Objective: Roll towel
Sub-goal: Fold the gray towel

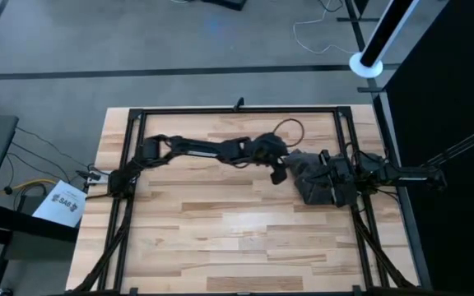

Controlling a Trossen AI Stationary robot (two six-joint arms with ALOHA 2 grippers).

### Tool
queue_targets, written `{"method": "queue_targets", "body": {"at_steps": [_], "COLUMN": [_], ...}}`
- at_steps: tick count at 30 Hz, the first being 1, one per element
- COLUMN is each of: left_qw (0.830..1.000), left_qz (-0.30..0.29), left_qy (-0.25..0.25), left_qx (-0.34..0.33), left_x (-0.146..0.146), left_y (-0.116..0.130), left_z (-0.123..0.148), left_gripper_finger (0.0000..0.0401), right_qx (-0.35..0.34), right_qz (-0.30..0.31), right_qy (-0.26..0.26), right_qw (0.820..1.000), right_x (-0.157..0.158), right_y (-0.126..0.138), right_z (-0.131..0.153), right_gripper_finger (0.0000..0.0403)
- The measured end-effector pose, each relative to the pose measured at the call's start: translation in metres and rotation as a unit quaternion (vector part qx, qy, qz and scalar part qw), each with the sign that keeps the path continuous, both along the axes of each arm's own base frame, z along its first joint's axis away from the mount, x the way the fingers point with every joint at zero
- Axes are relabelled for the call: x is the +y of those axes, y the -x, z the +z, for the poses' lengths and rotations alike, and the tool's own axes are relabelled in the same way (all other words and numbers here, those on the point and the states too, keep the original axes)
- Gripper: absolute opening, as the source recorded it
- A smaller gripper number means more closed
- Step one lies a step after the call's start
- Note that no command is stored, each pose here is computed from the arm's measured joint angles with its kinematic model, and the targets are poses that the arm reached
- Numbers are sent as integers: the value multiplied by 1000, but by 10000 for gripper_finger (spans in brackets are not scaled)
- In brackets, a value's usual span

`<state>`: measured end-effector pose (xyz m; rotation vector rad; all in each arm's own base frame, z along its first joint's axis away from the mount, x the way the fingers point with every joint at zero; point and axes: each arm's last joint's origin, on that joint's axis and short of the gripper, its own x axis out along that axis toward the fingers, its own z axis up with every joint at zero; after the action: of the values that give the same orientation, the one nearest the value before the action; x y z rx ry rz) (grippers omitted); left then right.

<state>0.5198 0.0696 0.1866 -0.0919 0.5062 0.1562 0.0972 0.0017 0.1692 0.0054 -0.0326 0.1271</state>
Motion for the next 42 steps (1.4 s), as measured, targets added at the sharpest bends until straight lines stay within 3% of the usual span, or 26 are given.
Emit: {"method": "queue_targets", "body": {"at_steps": [7,14,17,19,22,24,30,37,42], "left_qw": [1000,999,999,999,997,996,989,963,950], "left_qz": [-7,-25,-22,-25,-40,-48,-125,-137,-135], "left_qy": [-2,35,42,43,55,64,-60,-131,-115], "left_qx": [6,18,18,17,33,39,56,190,259], "left_x": [3,2,0,-4,-10,-14,-38,-51,-57], "left_y": [-27,-37,-38,-39,-35,-29,13,70,94], "left_z": [-31,-69,-75,-74,-58,-33,82,127,135], "left_gripper_finger": [254,255,226,174,49,17,6,5,5], "right_qx": [0,0,0,0,0,0,0,0,0], "right_qz": [0,0,0,0,0,0,0,0,0], "right_qy": [0,0,0,0,0,0,0,0,0], "right_qw": [1000,1000,1000,1000,1000,1000,1000,1000,1000], "right_x": [0,0,0,0,0,0,0,0,0], "right_y": [0,0,0,0,0,0,0,0,0], "right_z": [0,0,0,0,0,0,0,0,0], "right_gripper_finger": [0,0,0,0,0,0,0,0,0]}}
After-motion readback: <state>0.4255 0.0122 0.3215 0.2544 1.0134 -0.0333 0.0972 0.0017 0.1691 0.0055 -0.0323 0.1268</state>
